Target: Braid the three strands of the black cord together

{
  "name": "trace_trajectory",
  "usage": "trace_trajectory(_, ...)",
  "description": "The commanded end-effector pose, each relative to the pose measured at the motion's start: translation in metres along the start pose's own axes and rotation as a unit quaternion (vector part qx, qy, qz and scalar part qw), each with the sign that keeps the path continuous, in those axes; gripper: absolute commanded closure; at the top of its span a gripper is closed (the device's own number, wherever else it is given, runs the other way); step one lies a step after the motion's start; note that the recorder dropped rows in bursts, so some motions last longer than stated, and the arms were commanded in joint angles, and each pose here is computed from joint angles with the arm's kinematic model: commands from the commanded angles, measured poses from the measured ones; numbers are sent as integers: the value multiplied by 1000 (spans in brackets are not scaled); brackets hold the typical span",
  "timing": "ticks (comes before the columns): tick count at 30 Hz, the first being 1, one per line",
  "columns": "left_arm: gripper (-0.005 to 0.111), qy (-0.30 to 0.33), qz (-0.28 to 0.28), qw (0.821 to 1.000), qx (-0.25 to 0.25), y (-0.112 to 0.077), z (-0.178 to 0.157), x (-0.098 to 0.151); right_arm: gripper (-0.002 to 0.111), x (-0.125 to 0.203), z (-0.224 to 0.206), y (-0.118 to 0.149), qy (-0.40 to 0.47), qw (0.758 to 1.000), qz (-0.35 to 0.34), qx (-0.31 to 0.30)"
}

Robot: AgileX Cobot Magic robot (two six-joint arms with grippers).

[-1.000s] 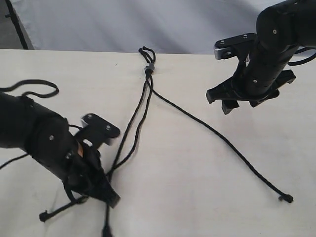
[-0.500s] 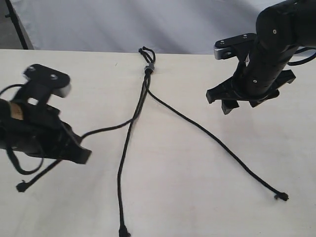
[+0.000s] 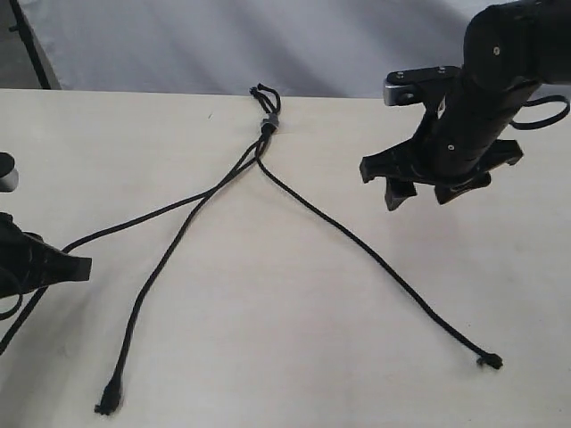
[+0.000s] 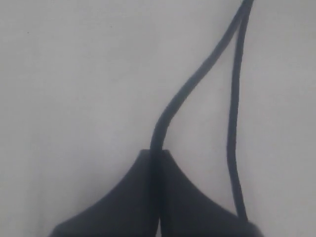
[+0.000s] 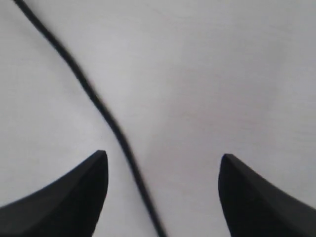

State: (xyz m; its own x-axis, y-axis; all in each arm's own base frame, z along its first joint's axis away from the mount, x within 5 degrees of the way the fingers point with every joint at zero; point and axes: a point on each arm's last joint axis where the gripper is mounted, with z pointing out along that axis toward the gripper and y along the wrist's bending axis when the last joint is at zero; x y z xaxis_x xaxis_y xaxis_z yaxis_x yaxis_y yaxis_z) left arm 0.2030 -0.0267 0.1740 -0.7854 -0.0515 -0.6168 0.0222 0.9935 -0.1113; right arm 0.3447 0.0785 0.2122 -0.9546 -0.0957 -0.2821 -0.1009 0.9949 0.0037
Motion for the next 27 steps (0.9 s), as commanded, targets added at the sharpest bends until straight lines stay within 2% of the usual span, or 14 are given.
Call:
trace_trajectory(1, 106, -2, -11, 1000, -2, 1, 1, 1, 47, 13, -7, 60, 18, 989, -76, -128)
trace_trajectory(4, 100, 2, -12, 1000, -3, 1, 2, 2, 47, 28, -11, 111, 7, 975, -160, -156)
trace_trajectory(7, 66, 22, -14, 1000, -5, 2, 9, 6, 47, 49, -1, 159, 12, 962, -212, -172)
trace_trajectory(8, 58, 28, -17, 999, -6, 2, 11, 7, 47, 56, 4, 173, 14, 958, -229, -175)
trace_trajectory(10, 49, 33, -18, 999, -9, 3, 15, 8, 47, 68, 13, 194, 14, 952, -248, -181)
trace_trajectory(13, 48, 1, -15, 1000, -12, 4, 14, 2, 47, 81, 21, 217, 9, 947, -259, -188)
trace_trajectory(15, 48, -45, -36, 998, -31, 17, 8, -8, 47, 84, 22, 230, 13, 946, -261, -192)
trace_trajectory(17, 48, -108, -85, 988, -75, 44, -2, -19, 47, 82, 22, 246, 9, 944, -262, -200)
trace_trajectory(18, 48, -129, -136, 977, -104, 63, -9, -20, 47, 82, 23, 260, 5, 940, -271, -206)
trace_trajectory(20, 48, -140, -191, 963, -128, 79, -13, -19, 47, 81, 30, 284, 2, 933, -290, -213)
trace_trajectory(23, 48, -143, -209, 959, -131, 83, -14, -18, 47, 73, 49, 309, 28, 933, -311, -176)
trace_trajectory(27, 48, -143, -209, 959, -131, 83, -14, -18, 47, 61, 70, 313, 29, 946, -303, -111)
